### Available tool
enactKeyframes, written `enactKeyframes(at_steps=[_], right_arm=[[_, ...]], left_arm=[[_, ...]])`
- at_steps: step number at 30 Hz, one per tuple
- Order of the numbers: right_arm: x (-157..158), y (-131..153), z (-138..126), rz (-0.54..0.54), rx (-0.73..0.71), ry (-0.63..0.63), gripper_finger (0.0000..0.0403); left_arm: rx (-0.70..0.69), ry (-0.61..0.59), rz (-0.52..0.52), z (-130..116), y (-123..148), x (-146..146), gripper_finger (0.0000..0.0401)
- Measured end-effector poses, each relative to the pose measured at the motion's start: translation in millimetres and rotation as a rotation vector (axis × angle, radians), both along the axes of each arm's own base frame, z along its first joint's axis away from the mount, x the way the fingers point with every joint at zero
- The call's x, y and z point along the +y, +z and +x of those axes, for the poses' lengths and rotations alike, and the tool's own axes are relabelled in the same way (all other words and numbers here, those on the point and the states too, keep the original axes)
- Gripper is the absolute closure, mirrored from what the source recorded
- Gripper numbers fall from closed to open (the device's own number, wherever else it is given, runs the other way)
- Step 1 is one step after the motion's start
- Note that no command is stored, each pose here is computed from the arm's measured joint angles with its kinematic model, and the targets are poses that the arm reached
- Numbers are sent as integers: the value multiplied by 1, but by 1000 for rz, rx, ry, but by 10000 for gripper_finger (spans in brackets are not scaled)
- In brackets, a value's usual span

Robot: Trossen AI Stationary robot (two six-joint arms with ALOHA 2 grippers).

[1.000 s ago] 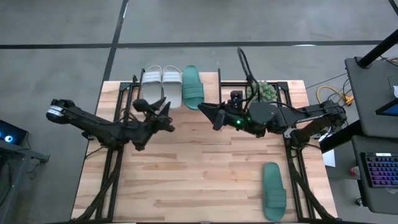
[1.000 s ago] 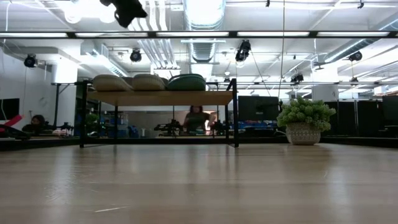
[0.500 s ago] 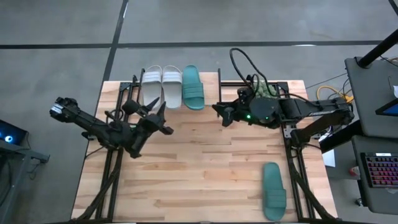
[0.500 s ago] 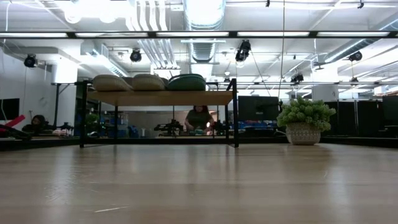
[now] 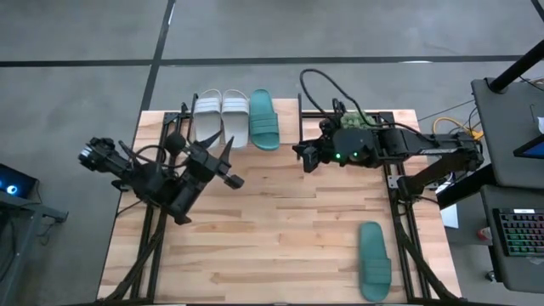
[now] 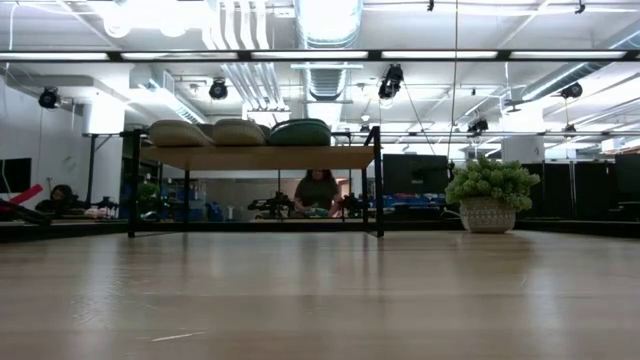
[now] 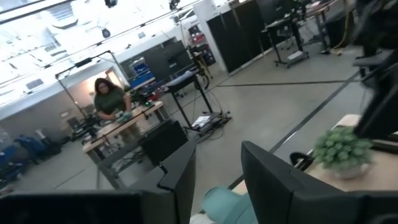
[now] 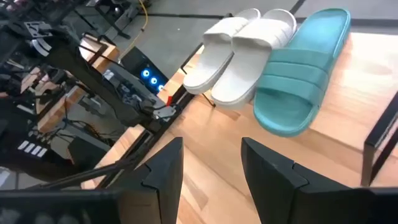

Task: Pick and place slides into the shelf
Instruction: Put the left green slipper on the shelf

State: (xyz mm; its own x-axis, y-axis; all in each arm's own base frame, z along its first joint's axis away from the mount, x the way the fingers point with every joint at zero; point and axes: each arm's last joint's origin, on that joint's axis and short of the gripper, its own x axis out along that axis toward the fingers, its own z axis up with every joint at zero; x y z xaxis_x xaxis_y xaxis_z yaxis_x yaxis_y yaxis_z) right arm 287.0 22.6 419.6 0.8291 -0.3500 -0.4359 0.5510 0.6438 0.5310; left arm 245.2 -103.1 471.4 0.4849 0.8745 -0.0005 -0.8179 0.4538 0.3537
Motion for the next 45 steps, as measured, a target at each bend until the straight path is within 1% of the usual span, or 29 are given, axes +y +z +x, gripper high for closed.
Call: enactKeyframes(at_steps=[4, 7, 10, 16, 18, 23, 27, 32, 37, 45], right_arm=[[-6, -5, -1, 9, 56, -2, 254], [-16, -8, 0, 16, 84, -16, 269], [-27, -9, 1, 25, 90, -31, 299], [-52, -12, 7, 25, 88, -74, 378], [-62, -12, 10, 27, 75, -82, 390], [-86, -25, 32, 52, 48, -71, 394], [-102, -44, 47, 77, 100, -96, 394], [-116, -60, 55, 98, 161, -133, 395], [-126, -78, 62, 118, 232, -145, 395], [-137, -93, 69, 131, 280, -168, 395]], left_arm=[[-5, -37, -2, -1, 10, -11, 289], [-11, -64, -6, -5, 12, -17, 289], [-16, -87, -9, -8, 12, -22, 289], [-19, -124, -12, -14, 13, -30, 289], [-21, -132, -13, -15, 13, -32, 289], [-42, -143, -27, -19, 19, -33, 289], [-46, -143, -29, -22, 22, -30, 289], [-67, -148, -44, -30, 28, -26, 289], [-68, -149, -45, -32, 28, -25, 289], [-69, -155, -46, -33, 28, -26, 289]])
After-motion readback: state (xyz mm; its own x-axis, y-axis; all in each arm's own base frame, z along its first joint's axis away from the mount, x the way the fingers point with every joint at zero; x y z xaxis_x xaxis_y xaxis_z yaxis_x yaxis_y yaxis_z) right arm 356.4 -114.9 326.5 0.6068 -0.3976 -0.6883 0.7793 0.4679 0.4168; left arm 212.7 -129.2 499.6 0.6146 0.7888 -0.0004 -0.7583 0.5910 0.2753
